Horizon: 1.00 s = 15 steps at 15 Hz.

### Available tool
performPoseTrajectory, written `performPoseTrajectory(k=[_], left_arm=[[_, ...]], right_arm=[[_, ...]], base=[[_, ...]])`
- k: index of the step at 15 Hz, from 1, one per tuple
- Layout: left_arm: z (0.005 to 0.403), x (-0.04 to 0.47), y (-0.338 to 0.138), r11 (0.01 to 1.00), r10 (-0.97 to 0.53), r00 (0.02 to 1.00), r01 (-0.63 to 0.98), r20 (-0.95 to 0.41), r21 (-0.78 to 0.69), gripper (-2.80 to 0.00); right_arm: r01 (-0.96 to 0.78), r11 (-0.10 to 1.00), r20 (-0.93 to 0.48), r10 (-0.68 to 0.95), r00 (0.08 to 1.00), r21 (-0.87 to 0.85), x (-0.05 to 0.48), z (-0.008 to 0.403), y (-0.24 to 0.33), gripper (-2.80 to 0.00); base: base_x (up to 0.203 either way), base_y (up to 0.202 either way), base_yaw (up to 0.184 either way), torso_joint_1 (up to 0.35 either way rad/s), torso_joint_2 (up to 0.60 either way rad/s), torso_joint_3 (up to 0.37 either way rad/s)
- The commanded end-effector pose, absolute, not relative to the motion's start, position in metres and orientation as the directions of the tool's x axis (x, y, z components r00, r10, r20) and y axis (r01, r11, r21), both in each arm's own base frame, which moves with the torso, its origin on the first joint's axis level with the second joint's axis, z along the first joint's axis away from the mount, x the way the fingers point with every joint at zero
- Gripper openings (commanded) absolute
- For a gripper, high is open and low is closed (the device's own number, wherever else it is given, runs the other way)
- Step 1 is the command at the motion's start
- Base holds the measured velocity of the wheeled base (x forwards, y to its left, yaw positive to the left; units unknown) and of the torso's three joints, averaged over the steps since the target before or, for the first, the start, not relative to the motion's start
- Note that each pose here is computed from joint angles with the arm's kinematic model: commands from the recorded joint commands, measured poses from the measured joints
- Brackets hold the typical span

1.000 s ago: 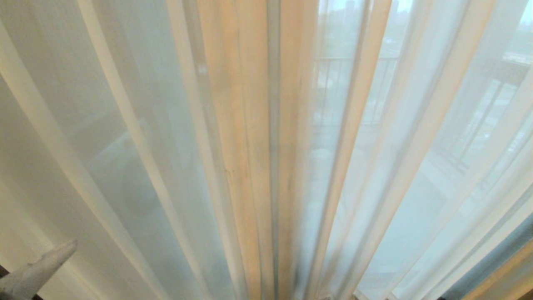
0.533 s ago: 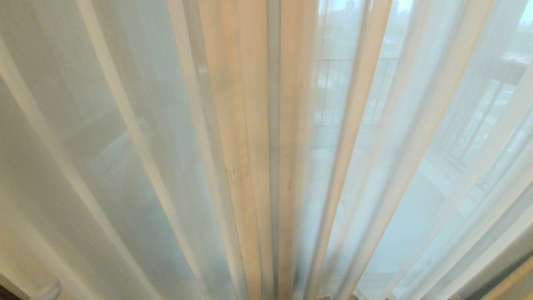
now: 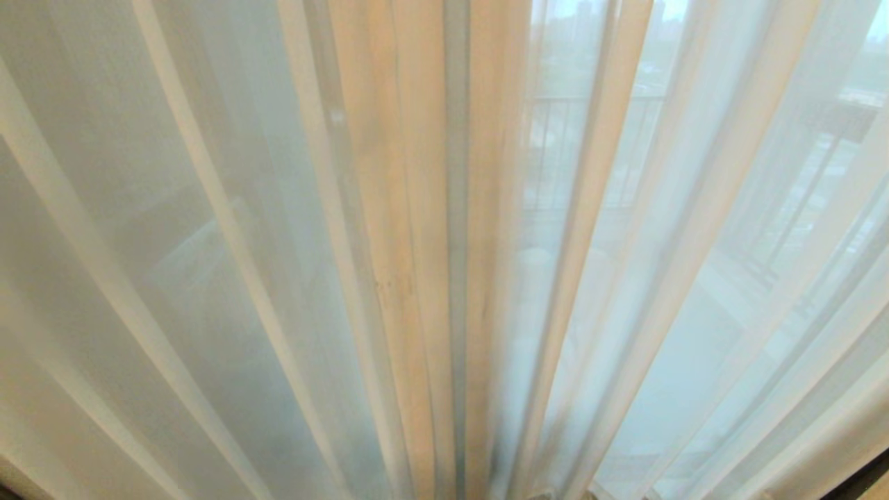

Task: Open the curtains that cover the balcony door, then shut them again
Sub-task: Pull the outer curtains open on both sides

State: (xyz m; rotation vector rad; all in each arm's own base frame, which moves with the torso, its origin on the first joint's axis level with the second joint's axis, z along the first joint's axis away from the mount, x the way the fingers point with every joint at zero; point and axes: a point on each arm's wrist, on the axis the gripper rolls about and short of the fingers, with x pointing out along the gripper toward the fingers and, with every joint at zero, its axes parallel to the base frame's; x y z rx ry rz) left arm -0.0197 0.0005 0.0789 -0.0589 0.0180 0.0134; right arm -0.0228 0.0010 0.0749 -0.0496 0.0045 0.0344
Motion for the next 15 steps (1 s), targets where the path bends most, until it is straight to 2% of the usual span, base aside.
performPoseTrajectory(k=[1,15], left_arm=[[0.0776,-0.0228,0.0005,0.998,0.014,1.0,-0.013,0.02,-0.054,-2.8],[0.0775,-0.0228,0.0005,0.998,0.014,1.0,-0.013,0.02,-0.057,-2.8]], right_arm=[[-0.036,0.998,-0.006,0.035,0.999,-0.05,-0.0228,0.0749,0.001,-2.8],[-0.036,0.998,-0.006,0.035,0.999,-0.05,-0.0228,0.0749,0.001,-2.8]], base=[[0.0,0.0,0.0,0.0,0.0,0.0],[0.0,0.0,0.0,0.0,0.0,0.0]])
